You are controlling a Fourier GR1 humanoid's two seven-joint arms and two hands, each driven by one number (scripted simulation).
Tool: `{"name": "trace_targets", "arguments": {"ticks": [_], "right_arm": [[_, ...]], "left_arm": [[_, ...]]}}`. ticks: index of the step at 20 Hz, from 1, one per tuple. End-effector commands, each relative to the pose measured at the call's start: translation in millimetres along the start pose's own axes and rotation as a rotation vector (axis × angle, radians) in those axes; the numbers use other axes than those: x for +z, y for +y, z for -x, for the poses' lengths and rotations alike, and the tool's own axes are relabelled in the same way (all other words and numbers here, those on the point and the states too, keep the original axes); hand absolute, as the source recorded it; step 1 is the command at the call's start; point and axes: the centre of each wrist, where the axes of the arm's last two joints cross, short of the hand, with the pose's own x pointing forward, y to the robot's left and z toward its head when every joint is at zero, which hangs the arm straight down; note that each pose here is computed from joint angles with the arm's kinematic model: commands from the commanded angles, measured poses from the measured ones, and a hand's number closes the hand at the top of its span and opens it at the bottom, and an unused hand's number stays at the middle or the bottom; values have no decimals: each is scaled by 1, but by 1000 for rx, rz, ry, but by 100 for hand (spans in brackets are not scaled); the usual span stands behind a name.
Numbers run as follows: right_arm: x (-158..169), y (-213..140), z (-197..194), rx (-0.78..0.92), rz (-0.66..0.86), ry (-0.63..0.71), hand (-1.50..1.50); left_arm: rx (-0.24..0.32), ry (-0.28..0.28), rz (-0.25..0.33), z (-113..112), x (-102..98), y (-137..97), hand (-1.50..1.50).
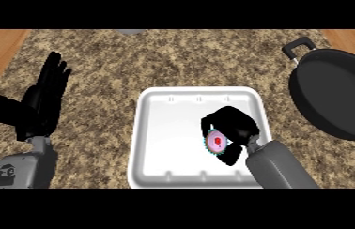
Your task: Pick the cupcake from the tray and place it in the pot
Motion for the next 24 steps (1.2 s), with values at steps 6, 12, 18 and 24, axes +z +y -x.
{"name": "trace_targets", "arguments": {"ticks": [6, 12, 18, 24], "right_arm": [[138, 59, -36, 39, -40, -118, 150], [208, 43, -32, -20, 207, -103, 150], [243, 5, -55, -200, 634, -84, 150], [269, -16, -44, -208, 883, 0, 150]], "left_arm": [[-9, 19, -41, -3, 11, 21, 0], [7, -1, -36, 4, 14, 24, 0], [9, 19, -52, 3, 9, 18, 0], [0, 19, -21, 3, 14, 16, 0]]}}
